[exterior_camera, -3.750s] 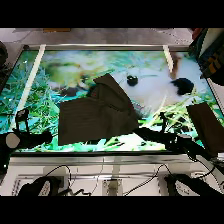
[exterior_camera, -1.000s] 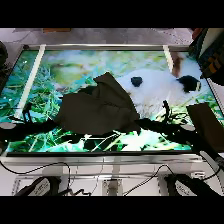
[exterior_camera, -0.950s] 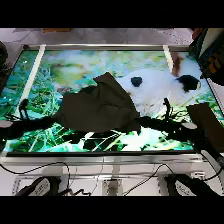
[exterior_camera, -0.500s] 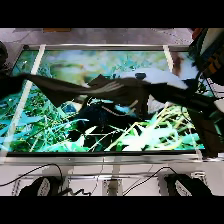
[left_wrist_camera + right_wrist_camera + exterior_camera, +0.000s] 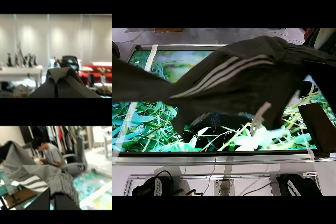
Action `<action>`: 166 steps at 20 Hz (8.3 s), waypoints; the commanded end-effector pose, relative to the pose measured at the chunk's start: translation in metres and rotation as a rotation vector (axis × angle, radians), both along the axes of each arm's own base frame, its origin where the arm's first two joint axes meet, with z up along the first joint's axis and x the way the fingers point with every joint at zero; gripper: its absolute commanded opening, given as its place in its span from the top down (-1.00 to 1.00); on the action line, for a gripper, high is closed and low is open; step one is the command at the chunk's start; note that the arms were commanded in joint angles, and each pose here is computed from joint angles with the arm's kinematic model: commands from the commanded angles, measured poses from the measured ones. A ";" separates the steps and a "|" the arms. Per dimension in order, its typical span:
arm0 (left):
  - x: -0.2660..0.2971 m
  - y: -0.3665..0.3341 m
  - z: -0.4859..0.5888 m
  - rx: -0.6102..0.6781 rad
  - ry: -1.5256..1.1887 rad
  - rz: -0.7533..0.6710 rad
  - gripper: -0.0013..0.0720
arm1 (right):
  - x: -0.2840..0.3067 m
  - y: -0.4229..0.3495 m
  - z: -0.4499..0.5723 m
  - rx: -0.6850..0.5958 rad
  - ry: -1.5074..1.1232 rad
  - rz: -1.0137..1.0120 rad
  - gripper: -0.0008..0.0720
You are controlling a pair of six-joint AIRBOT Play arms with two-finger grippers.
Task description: Fold the clothes and pants, and hang the long-sleeved shirts on hangers.
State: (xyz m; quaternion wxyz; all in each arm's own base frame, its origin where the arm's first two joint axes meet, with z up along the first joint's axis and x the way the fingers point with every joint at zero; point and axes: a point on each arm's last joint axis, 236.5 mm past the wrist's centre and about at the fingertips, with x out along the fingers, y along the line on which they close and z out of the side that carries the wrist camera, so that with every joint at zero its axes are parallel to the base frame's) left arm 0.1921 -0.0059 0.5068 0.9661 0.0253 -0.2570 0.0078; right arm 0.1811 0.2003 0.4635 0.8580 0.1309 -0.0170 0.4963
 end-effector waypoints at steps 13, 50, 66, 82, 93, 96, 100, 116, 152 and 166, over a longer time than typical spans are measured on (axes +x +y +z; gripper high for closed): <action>0.258 -0.052 -0.304 -0.197 0.969 -0.519 0.96 | 0.276 -0.061 -0.284 -0.184 0.820 -0.366 0.91; -0.099 -0.343 -0.519 0.026 2.151 -0.957 0.95 | 0.168 -0.252 -0.402 -1.403 1.176 -0.503 0.91; -0.101 -0.353 -0.535 0.031 2.175 -0.971 -0.24 | 0.163 -0.265 -0.402 -1.376 1.201 -0.493 -0.55; -0.081 -0.352 -0.543 0.093 2.072 -0.948 -0.24 | 0.265 -0.209 -0.550 -0.627 1.604 -0.838 -0.73; -0.073 -0.356 -0.542 0.072 2.037 -0.947 -0.24 | 0.301 -0.218 -0.572 -0.429 1.579 -1.002 0.76; -0.072 -0.356 -0.542 0.074 2.031 -0.945 -0.24 | 0.308 -0.218 -0.554 -0.480 1.527 -0.963 0.91; -0.069 -0.357 -0.542 0.071 2.021 -0.943 -0.24 | 0.296 -0.234 -0.487 -0.743 1.415 -0.871 0.91; -0.069 -0.357 -0.542 0.119 1.996 -0.970 -0.24 | 0.094 -0.305 -0.418 -1.244 1.784 -1.046 0.91; 0.040 -0.285 -0.574 -0.098 1.963 -0.981 -1.00 | 0.120 -0.403 -0.410 -1.001 1.184 -1.253 -0.32; 0.033 -0.340 -0.607 -0.130 1.924 -0.914 0.16 | 0.125 -0.394 -0.413 -0.951 1.190 -1.231 -0.26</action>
